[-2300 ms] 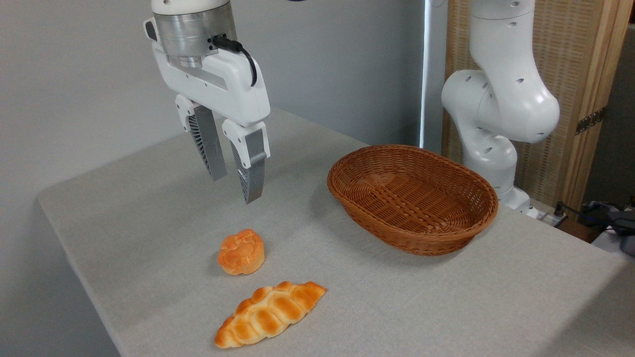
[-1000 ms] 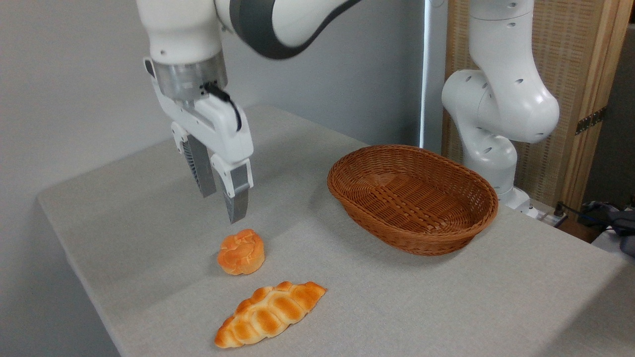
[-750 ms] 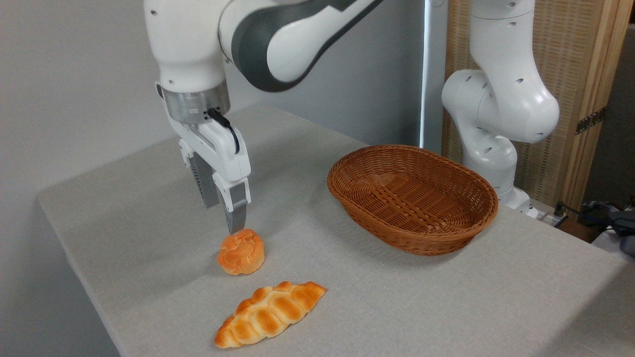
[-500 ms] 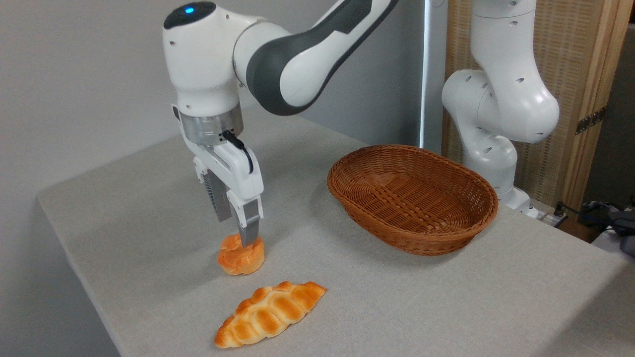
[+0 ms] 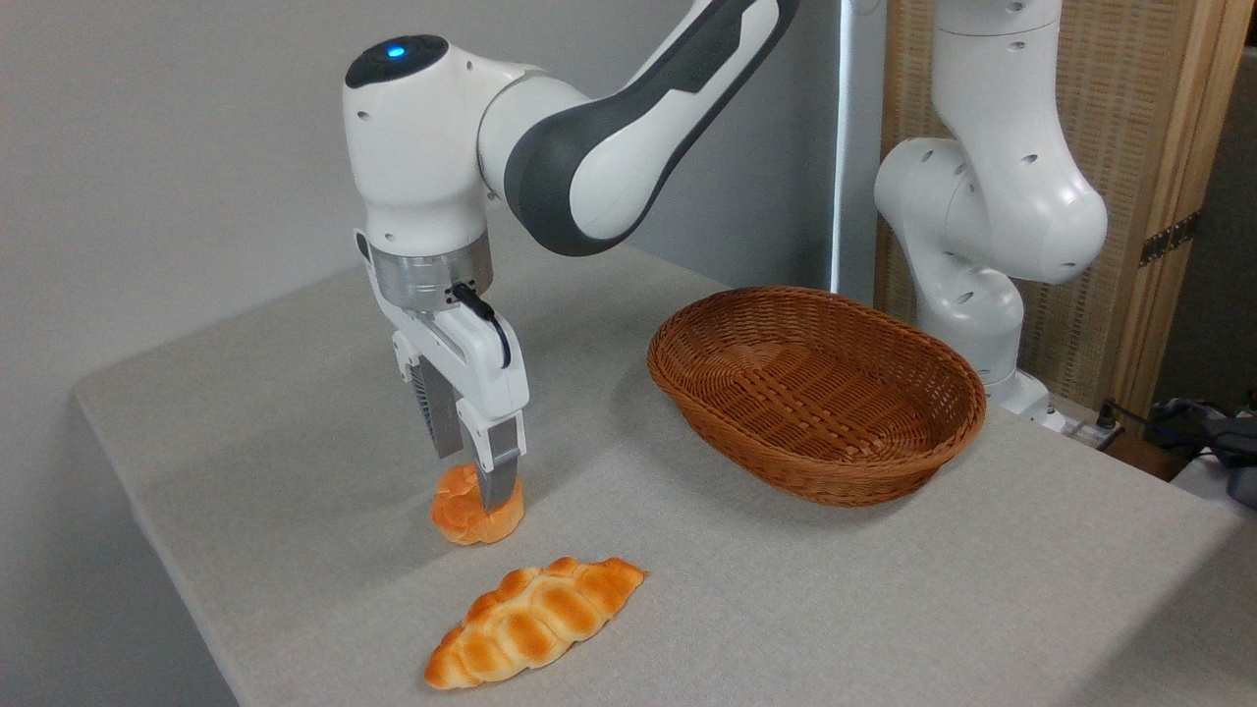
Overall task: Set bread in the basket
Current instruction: 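Close the gripper fingers around the round orange bun, then lift the bun and carry it over the wicker basket, then lower the bun into the basket and open the gripper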
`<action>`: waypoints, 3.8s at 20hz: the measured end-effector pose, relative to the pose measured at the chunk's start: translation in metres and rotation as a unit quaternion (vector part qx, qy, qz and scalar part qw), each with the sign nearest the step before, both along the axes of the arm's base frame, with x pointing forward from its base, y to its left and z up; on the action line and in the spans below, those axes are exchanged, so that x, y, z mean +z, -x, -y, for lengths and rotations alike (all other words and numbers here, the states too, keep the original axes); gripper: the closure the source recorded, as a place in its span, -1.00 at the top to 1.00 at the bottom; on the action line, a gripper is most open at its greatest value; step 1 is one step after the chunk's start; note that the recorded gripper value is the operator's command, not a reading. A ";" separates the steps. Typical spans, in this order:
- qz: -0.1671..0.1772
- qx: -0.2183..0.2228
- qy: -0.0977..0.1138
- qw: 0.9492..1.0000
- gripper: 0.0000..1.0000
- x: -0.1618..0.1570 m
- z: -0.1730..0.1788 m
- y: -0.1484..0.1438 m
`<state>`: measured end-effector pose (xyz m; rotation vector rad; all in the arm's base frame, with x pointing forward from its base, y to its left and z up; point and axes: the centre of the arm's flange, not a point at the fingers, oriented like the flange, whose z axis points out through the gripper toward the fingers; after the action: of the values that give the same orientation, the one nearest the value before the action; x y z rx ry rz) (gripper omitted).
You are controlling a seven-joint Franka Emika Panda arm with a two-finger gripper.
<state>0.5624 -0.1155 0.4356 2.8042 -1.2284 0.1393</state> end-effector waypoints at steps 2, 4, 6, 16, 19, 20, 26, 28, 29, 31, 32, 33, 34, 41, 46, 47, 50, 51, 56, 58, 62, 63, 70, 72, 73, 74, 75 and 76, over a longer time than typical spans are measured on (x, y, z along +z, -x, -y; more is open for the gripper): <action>0.005 -0.002 -0.004 1.000 1.00 -0.004 -0.001 0.000; 0.007 -0.002 -0.005 1.000 0.99 -0.007 -0.001 0.001; 0.009 -0.002 -0.005 1.000 0.82 -0.009 -0.001 0.000; 0.007 -0.002 -0.005 1.000 0.07 -0.017 -0.001 -0.002; 0.007 -0.002 -0.005 1.000 -0.03 -0.017 -0.001 -0.002; 0.007 -0.002 -0.005 1.000 -0.06 -0.017 -0.001 -0.002; 0.007 -0.002 -0.005 1.000 -0.06 -0.017 -0.001 -0.002; 0.007 -0.002 -0.005 1.000 -0.07 -0.017 -0.001 -0.002; 0.007 -0.002 -0.005 1.000 -0.15 -0.017 -0.001 -0.002; 0.007 -0.002 -0.005 1.000 -0.19 -0.017 -0.001 -0.002; 0.007 -0.002 -0.005 1.000 -0.19 -0.017 -0.001 -0.002; 0.007 -0.002 -0.005 1.000 -0.19 -0.017 -0.001 -0.002; 0.007 -0.002 -0.005 1.000 -0.19 -0.017 -0.001 -0.002; 0.008 -0.004 -0.006 1.000 -0.18 0.000 -0.002 0.005; -0.013 -0.008 -0.012 1.000 -0.16 0.048 -0.007 0.034; -0.016 -0.009 -0.013 1.000 -0.16 0.059 -0.008 0.041; -0.031 -0.019 -0.018 0.999 -0.16 0.092 -0.011 0.069; -0.041 -0.027 -0.020 0.999 -0.16 0.102 -0.012 0.081; -0.062 -0.052 -0.029 0.996 -0.16 0.116 -0.018 0.139; -0.071 -0.072 -0.031 0.994 -0.16 0.104 -0.017 0.162; -0.087 -0.088 -0.021 0.992 -0.15 0.082 -0.020 0.195; -0.088 -0.090 -0.016 0.992 -0.14 0.081 -0.023 0.200; -0.137 -0.159 -0.045 0.977 0.34 0.058 -0.015 0.229; -0.143 -0.173 -0.047 0.973 0.66 0.052 -0.010 0.232; -0.144 -0.177 -0.048 0.972 0.70 0.051 -0.008 0.232; -0.145 -0.182 -0.048 0.971 0.74 0.050 -0.006 0.233; -0.145 -0.187 -0.049 0.970 0.82 0.050 -0.002 0.234; -0.145 -0.192 -0.050 0.969 0.89 0.049 0.001 0.235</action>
<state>0.3279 -0.1165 0.4849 2.4788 -1.6974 -0.3502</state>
